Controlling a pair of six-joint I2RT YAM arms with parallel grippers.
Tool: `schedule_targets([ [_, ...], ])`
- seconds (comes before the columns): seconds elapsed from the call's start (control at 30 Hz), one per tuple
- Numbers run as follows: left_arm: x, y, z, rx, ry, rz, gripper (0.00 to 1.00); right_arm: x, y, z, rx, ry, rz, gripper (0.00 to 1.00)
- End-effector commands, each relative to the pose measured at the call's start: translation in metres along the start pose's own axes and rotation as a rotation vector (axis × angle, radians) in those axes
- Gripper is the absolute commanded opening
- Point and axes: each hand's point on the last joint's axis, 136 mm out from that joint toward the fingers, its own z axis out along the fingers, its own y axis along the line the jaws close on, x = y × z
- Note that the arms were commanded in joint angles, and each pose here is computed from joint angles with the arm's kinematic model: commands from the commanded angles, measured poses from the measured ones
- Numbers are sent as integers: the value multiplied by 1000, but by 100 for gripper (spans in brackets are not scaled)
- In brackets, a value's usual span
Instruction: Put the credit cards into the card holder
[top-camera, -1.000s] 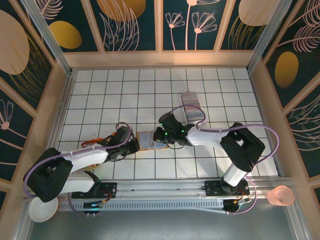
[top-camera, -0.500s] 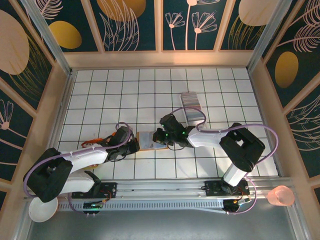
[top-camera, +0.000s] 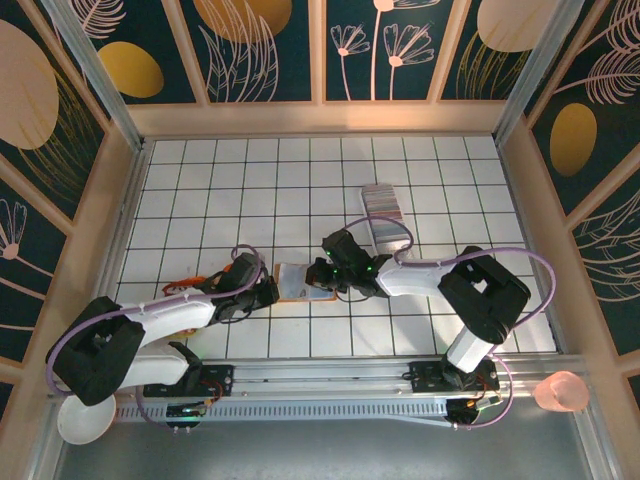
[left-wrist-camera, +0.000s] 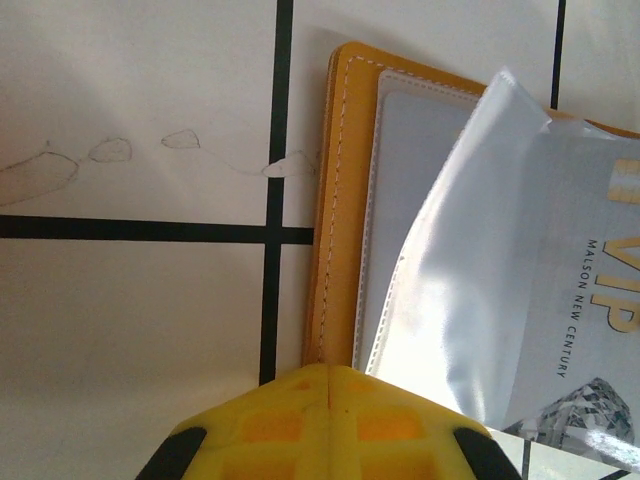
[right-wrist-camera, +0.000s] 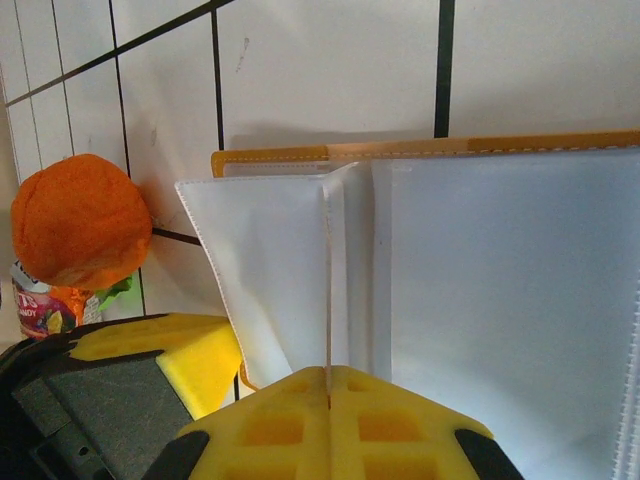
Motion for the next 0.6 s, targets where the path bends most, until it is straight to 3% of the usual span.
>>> schedule_targets([
  [0.0, 5, 7, -4, -25, 10, 14, 0, 0, 7, -3, -36, -1, 4, 0],
  [0.13, -2, -3, -12, 2, -11, 21, 0, 0, 1, 0, -18, -1, 9, 0],
  [0.3, -10, -13, -19, 15, -25, 28, 10, 2, -9, 1, 16, -1, 11, 0],
  [0.57, -16, -15, -12, 0, -37, 26, 16, 5, -11, 4, 12, 12, 14, 0],
])
